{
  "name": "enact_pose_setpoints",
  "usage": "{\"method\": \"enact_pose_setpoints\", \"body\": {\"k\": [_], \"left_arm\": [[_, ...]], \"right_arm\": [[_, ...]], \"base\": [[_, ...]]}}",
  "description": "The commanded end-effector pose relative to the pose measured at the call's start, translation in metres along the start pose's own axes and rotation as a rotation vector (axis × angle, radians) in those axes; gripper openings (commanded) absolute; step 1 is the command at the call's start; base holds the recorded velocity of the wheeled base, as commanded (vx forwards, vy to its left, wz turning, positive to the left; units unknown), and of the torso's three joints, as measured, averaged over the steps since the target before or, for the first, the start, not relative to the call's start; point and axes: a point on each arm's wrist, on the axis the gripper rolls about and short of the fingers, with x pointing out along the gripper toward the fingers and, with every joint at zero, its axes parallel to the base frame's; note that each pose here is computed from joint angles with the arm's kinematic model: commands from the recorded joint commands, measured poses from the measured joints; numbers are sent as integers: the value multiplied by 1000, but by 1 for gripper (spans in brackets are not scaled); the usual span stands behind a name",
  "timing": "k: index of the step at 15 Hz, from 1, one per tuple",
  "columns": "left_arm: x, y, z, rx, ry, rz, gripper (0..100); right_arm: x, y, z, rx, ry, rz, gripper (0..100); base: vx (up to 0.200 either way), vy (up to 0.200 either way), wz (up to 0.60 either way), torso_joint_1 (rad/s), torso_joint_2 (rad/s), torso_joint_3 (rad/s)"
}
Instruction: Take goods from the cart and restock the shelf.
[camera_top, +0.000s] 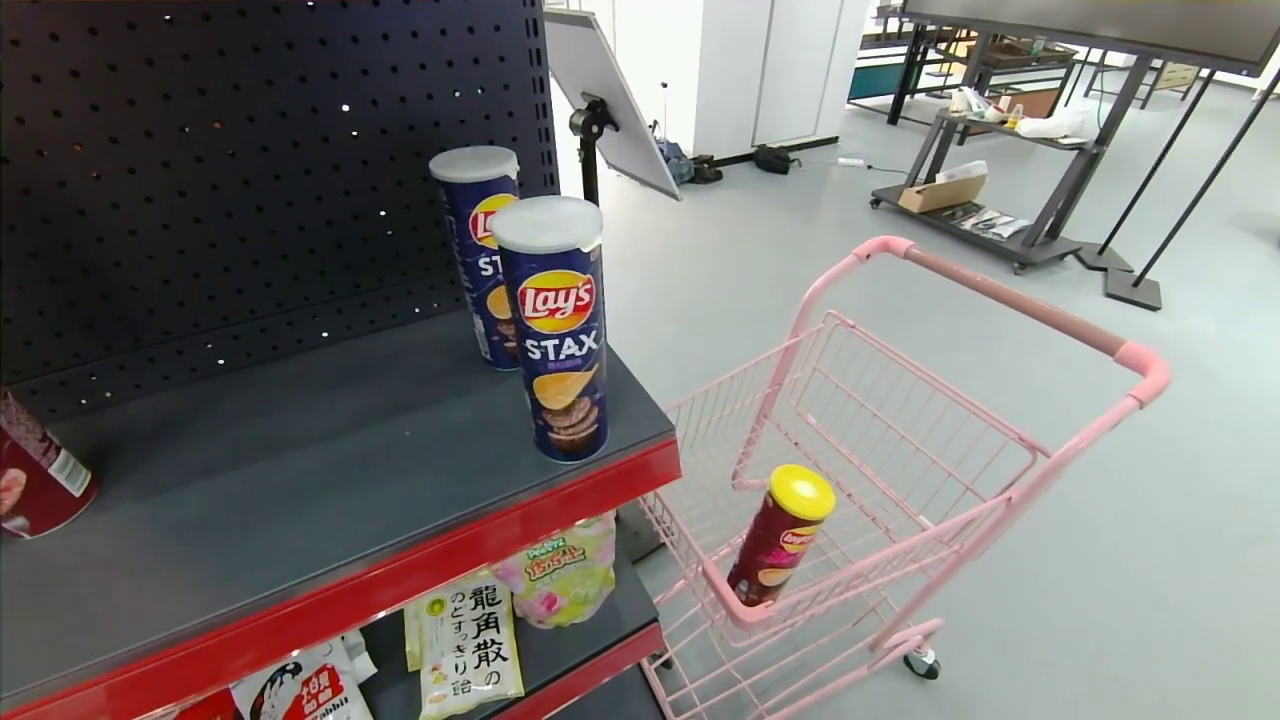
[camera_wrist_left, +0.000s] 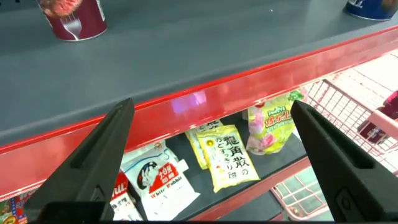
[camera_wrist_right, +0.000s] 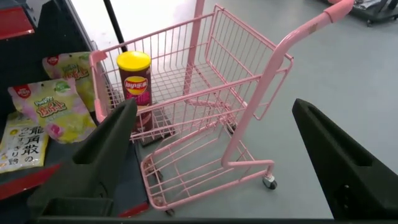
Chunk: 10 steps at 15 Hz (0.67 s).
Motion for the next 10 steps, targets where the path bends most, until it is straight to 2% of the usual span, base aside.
{"method": "enact_pose_setpoints", "body": {"k": [1,5,10], "left_arm": [[0,0,0,0,2,0,100],[0,0,0,-2,2,0,100],[0,0,0,-2,2,0,100]], "right_arm": [[0,0,0,0,0,2,100],[0,0,0,-1,0,2,100],[0,0,0,-1,0,2,100]], "base": [[0,0,0,-85,212,139],[0,0,0,-130,366,227],[0,0,0,-29,76,50]]}}
